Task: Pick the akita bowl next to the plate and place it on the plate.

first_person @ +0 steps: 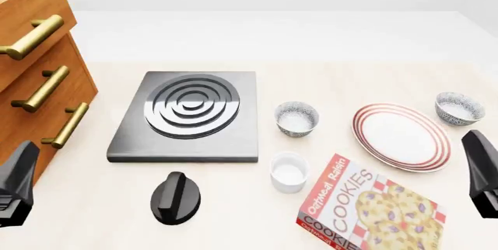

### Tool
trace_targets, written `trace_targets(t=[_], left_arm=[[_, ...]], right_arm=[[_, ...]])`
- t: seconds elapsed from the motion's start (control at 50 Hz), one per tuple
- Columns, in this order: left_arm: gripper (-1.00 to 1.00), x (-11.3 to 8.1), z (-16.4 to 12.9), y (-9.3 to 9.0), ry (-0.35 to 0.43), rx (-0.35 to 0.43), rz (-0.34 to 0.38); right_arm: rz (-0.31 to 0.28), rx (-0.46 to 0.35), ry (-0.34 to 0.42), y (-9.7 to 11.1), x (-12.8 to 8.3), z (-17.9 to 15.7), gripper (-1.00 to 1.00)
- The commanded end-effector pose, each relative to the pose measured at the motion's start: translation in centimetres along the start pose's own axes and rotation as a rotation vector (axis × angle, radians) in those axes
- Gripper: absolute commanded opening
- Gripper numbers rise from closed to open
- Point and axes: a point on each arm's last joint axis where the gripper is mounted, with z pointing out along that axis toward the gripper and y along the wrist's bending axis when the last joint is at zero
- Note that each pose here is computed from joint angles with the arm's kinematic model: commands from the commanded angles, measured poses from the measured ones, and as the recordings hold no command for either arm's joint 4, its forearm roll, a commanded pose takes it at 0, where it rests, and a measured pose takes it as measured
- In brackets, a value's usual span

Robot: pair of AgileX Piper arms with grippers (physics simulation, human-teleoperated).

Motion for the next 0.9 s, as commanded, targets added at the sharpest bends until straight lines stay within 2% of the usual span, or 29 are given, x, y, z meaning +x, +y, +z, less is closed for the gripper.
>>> trace_targets(t=[0.02, 0.4, 0.42, 0.9], left_arm=[[1.00, 0.0, 0.0, 0.0, 0.000, 0.000, 0.000], [1.00, 0.0, 0.0, 0.0, 0.000, 0.000, 0.000], [1.00, 0.0, 0.0, 0.0, 0.000, 0.000, 0.000], [1.00, 0.0, 0.0, 0.0, 0.000, 0.000, 0.000]], right_arm=[[0.005, -0.019, -0.009, 0.1, -0.9, 0.5, 1.00], [0.006, -0.044, -0.031, 0.3, -3.2, 1.9, 1.00], [-0.003, -0.072, -0.018, 0.7, -3.5, 4.6, 1.00], [0.013, -0.074, -0.012, 0.9, -4.1, 7.3, 1.00]])
